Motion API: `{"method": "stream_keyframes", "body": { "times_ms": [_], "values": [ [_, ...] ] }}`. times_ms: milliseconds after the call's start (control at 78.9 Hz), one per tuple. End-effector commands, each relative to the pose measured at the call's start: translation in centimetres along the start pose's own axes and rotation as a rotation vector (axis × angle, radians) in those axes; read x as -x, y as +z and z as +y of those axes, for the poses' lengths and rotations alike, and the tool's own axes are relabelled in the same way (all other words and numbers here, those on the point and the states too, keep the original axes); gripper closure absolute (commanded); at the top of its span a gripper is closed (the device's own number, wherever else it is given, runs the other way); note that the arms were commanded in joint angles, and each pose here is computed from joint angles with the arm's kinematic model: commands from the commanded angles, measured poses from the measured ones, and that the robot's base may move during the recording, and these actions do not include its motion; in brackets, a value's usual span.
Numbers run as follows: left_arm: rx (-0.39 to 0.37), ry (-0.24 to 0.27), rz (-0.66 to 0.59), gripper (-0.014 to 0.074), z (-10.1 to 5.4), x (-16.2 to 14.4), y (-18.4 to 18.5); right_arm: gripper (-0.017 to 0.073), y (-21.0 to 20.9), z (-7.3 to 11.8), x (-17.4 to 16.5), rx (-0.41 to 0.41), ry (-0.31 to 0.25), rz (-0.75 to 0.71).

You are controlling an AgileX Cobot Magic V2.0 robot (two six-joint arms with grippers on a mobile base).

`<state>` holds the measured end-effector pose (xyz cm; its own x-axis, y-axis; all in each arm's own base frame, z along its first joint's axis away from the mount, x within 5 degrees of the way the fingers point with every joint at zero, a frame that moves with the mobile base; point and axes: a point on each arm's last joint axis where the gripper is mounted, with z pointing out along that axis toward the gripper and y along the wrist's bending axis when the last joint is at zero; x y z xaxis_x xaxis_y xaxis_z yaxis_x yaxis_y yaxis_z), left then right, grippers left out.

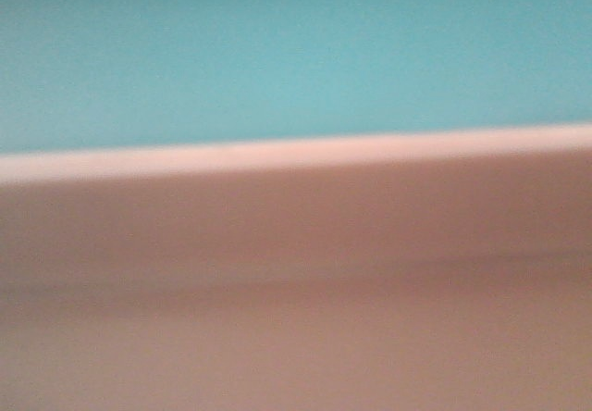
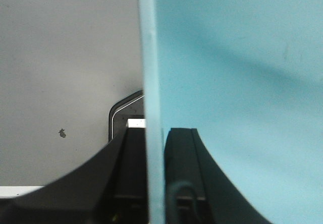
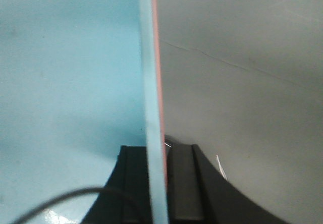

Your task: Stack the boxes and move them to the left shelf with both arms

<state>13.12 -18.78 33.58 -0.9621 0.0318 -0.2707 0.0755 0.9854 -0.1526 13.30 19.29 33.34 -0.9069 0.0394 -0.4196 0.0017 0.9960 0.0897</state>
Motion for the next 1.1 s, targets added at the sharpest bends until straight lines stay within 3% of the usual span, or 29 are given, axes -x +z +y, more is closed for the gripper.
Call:
{"method": "stream_keyframes", "body": {
  "times_ms": [0,1090],
  "values": [
    [-0.139,-0.027,0.134,0.0601,-1.28,-1.71,-2.17,0.0489,-2.14,0.33,-0.46,0.069,0.034,0.056],
    [-0.140,-0.027,0.136,0.0601,-1.29,-1.73,-2.17,0.0489,-2.14,0.33,-0.46,0.069,0.034,0.056]
  ]
}}
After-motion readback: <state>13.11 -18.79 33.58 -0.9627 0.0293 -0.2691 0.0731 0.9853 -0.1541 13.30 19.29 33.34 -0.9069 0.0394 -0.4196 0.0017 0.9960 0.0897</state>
